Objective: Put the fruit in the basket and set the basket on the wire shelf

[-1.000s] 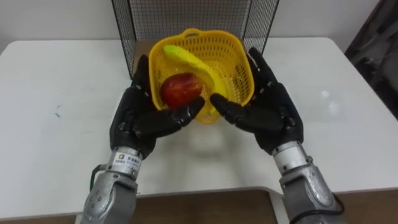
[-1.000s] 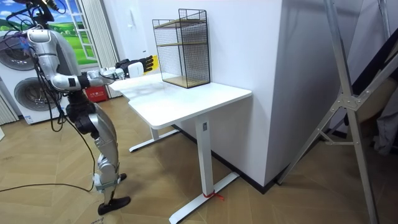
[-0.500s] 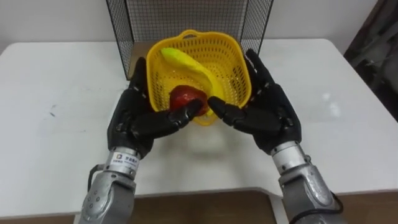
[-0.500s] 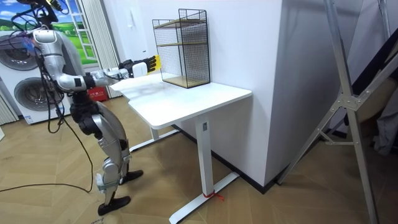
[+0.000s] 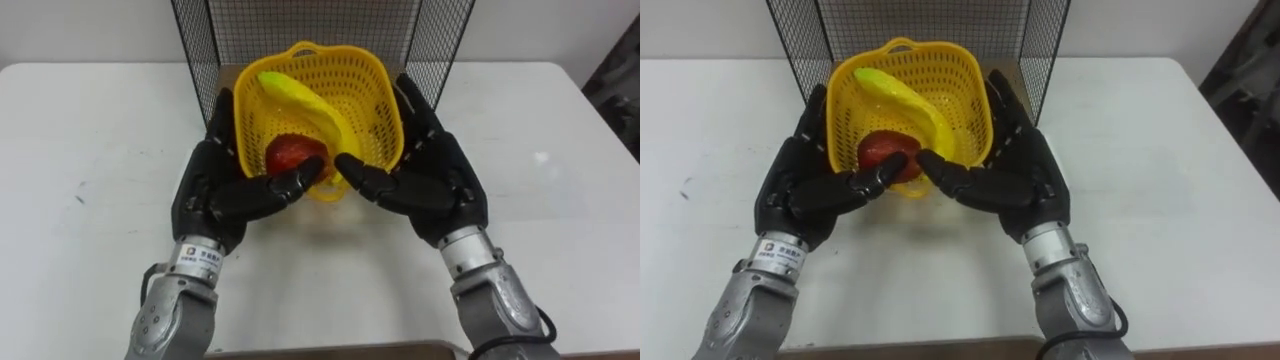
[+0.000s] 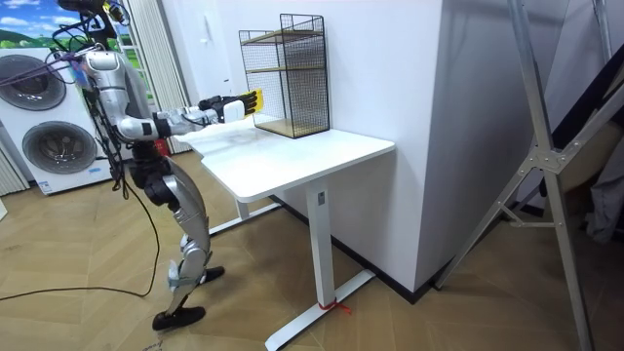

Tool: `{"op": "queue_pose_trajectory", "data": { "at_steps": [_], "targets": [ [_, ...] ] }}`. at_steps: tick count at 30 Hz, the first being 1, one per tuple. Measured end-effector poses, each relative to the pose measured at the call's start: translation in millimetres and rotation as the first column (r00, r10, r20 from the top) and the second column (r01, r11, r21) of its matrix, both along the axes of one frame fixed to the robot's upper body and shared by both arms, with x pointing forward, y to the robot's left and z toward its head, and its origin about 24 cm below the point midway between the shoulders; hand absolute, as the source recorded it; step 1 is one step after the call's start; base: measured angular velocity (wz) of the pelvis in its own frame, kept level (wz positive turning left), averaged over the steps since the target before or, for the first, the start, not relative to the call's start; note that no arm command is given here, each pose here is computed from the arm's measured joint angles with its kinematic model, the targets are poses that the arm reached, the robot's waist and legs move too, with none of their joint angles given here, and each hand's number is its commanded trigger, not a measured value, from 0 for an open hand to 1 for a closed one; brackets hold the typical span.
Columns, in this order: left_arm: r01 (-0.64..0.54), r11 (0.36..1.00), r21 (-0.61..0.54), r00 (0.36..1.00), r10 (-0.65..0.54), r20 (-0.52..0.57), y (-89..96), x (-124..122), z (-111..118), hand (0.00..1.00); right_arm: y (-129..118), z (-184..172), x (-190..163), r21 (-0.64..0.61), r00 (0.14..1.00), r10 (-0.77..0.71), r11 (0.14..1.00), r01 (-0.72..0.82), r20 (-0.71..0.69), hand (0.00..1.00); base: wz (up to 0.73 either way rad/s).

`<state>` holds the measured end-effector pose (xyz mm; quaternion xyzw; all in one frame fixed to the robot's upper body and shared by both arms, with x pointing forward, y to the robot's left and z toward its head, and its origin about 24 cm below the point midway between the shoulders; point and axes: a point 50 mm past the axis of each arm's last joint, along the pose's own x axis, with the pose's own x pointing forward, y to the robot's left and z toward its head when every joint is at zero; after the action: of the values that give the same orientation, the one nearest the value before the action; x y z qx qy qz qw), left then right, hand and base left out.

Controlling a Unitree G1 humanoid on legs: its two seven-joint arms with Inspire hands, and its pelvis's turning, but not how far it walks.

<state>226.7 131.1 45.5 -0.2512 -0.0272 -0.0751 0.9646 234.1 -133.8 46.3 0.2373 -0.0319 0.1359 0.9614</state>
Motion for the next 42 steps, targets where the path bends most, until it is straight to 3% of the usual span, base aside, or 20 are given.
{"op": "queue_pose_trajectory", "data": {
  "at_steps": [11,28,37,42],
  "targets": [
    [-0.002,1.000,0.002,1.000,0.002,-0.018,-1.2,0.9,-5.4,0.00,0.7,-5.8,1.5,-0.030,1.000,-0.001,1.000,0.000,-0.019,0.00,0.02],
    [0.003,1.000,0.020,1.000,-0.003,0.013,-6.0,10.6,4.0,0.00,0.9,1.5,10.0,0.006,0.999,-0.031,0.999,0.031,-0.013,0.00,-0.03],
    [0.006,0.996,0.093,0.999,-0.009,0.032,-9.2,32.9,11.3,0.00,-1.8,1.1,24.2,0.025,0.997,-0.065,0.997,0.066,-0.038,0.00,-0.06],
    [0.014,0.988,0.156,1.000,-0.012,-0.010,-11.9,52.2,8.3,0.00,-5.4,-2.6,40.9,0.025,0.992,-0.089,0.996,0.091,-0.095,0.00,-0.05]
  ]
}}
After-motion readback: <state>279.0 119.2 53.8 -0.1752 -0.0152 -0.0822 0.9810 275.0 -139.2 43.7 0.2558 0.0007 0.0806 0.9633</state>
